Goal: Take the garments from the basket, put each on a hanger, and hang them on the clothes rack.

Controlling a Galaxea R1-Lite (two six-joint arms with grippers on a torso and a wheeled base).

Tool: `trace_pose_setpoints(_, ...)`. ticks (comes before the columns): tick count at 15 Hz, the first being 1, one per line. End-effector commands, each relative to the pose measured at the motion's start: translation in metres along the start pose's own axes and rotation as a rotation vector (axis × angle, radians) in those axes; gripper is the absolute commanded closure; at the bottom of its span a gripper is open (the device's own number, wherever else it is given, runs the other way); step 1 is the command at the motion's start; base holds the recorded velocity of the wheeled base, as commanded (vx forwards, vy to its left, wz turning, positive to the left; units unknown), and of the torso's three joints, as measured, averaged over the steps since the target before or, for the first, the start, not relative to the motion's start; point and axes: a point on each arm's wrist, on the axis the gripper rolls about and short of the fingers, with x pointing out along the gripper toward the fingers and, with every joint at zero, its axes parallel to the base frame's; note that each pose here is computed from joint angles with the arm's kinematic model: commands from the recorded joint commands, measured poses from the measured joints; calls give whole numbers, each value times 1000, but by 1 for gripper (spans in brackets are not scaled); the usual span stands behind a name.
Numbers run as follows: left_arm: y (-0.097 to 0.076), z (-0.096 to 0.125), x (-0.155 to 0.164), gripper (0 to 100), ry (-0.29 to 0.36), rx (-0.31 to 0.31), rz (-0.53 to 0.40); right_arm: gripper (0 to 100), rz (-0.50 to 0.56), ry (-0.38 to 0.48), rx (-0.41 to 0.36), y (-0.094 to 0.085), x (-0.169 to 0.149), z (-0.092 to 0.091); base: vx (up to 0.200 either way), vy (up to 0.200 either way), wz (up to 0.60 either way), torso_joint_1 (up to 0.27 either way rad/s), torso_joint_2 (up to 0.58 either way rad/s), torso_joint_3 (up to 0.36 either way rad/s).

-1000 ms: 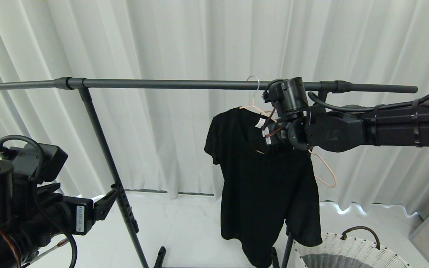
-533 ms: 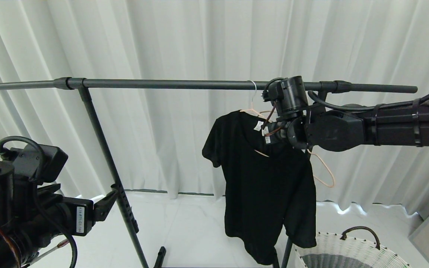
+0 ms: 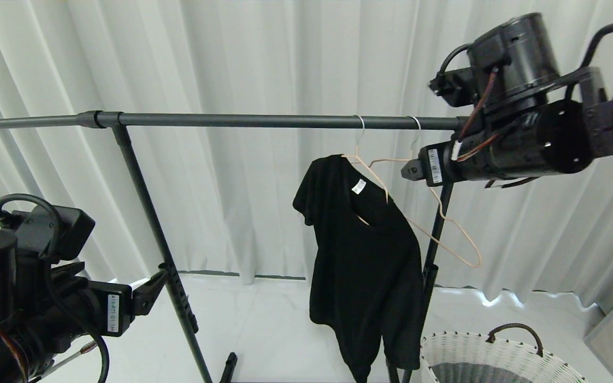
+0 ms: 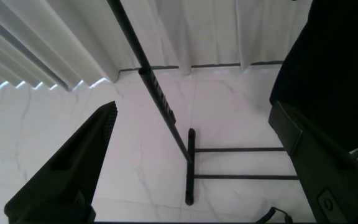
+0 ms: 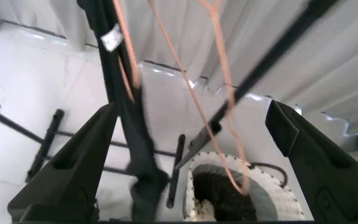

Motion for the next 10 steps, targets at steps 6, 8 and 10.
trace_pose_setpoints(6,5,1,-3,0,-17,-15,27,0,-151,84,-29,-65,-57,-33,-133,0,0,4,2,2)
trace_pose_setpoints(8,9,1,-5,0,-22,-26,46,0,-186,128,-36,-75,-60,-50,-200,0,0,-5,0,5)
trace_pose_setpoints(10,10,2,-6,0,-26,-31,52,0,-236,159,-46,-84,-64,-65,-200,0,0,2,0,0)
